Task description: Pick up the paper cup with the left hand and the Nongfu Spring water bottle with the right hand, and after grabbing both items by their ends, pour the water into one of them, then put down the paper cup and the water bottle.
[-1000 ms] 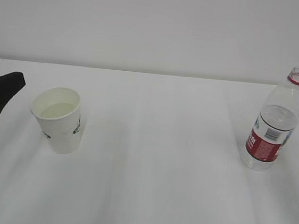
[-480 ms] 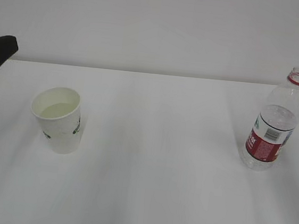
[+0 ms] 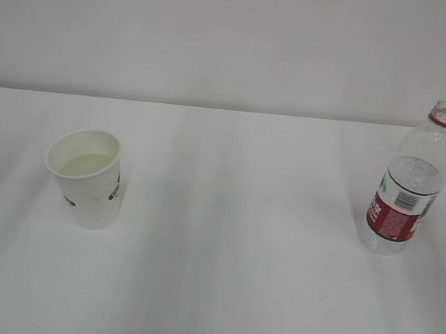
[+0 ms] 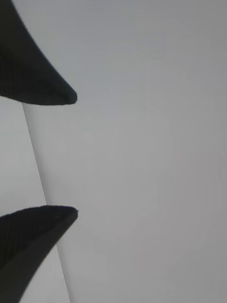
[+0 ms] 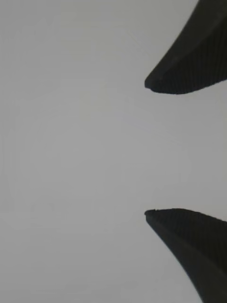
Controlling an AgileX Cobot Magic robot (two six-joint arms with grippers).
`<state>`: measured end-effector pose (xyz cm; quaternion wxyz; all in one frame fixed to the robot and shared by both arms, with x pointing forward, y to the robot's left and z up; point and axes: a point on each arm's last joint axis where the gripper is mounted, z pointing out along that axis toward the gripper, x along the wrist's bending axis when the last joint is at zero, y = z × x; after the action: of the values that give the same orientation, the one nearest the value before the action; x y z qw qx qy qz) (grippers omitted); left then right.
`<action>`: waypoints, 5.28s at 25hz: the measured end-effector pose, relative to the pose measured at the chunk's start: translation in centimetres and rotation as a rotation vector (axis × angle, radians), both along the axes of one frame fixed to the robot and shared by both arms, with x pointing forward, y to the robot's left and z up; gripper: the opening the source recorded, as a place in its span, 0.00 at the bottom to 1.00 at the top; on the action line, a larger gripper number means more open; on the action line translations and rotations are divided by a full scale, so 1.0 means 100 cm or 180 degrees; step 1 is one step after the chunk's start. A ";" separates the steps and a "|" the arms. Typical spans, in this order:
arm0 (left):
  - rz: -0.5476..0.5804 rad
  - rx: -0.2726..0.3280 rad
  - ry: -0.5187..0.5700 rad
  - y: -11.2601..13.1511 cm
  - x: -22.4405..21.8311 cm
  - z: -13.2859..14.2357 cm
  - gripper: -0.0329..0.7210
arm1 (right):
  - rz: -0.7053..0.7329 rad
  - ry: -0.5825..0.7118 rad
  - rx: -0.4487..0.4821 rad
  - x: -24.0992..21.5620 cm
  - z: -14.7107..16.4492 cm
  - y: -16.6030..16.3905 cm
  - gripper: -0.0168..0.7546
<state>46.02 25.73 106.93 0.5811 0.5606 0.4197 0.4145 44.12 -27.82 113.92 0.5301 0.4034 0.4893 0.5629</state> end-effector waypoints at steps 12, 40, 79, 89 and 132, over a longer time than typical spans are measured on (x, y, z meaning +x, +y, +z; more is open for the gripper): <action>0.0364 0.0135 0.0039 0.017 -0.052 0.031 0.69 | -0.0077 0.0056 -0.0077 -0.043 0.016 -0.005 0.76; 0.1053 -0.0245 0.0093 0.054 -0.192 0.071 0.65 | -0.0411 0.0456 -0.0103 -0.181 0.006 -0.026 0.76; 0.0564 0.0319 0.1686 0.045 -0.231 0.023 0.52 | -0.0465 0.2085 -0.0040 -0.242 -0.055 -0.032 0.76; 0.0448 0.0279 0.1773 0.041 -0.235 0.001 0.52 | -0.0495 0.2289 -0.0083 -0.238 -0.066 -0.032 0.76; 0.0469 0.0276 0.1733 0.041 -0.227 -0.013 0.49 | -0.0380 0.2380 -0.0066 -0.214 -0.095 -0.027 0.76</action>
<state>23.29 29.83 105.59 0.3909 0.6436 0.5818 0.3074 22.73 -30.53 104.45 0.3507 0.6034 0.6303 0.3399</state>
